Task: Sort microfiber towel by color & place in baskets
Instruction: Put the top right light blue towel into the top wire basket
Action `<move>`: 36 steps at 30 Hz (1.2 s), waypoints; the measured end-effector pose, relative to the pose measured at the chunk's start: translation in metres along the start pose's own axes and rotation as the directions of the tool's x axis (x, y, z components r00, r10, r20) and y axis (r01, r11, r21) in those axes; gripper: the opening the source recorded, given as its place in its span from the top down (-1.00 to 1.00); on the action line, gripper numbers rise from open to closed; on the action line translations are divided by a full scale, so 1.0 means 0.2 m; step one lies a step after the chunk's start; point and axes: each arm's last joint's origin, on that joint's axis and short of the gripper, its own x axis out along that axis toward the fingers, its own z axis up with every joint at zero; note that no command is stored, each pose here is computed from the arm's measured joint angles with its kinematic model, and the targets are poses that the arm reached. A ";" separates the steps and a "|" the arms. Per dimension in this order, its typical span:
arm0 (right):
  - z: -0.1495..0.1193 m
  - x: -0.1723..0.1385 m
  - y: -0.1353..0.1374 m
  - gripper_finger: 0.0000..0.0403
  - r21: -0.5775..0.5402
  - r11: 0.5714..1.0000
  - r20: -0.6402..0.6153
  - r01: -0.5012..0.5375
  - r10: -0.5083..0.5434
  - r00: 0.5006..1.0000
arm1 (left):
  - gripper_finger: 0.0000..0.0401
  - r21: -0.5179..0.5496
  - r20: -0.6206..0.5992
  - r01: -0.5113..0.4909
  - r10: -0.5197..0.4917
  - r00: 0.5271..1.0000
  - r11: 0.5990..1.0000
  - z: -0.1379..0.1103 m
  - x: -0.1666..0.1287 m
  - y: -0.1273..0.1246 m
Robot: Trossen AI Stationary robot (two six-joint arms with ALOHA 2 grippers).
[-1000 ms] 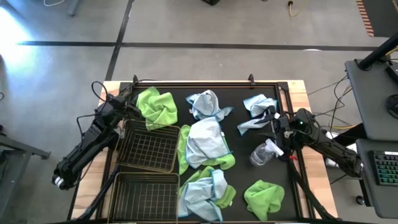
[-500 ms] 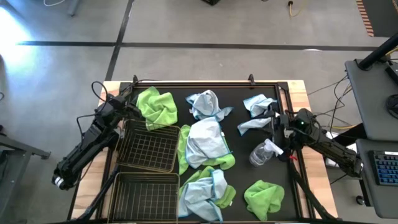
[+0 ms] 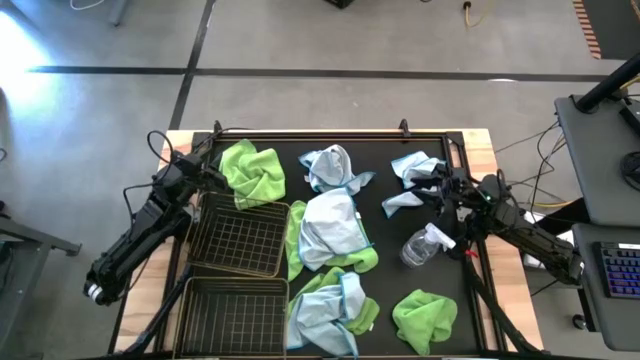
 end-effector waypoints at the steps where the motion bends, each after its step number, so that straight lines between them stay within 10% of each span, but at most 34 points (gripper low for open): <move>1: 0.00 0.00 0.00 -0.07 0.013 1.000 0.007 -0.004 0.004 1.000 | 0.23 0.000 0.000 0.000 0.000 1.000 1.000 0.00 0.00 0.00; 26: 0.03 0.00 0.01 -0.07 0.213 0.976 0.061 -0.039 0.027 0.998 | 0.23 0.000 0.000 0.000 0.000 1.000 1.000 0.00 0.00 0.00; 36: 0.04 0.00 -0.01 -0.07 0.178 0.980 0.131 0.087 -0.112 0.985 | 0.23 0.000 0.000 0.000 0.000 1.000 1.000 0.00 0.00 0.00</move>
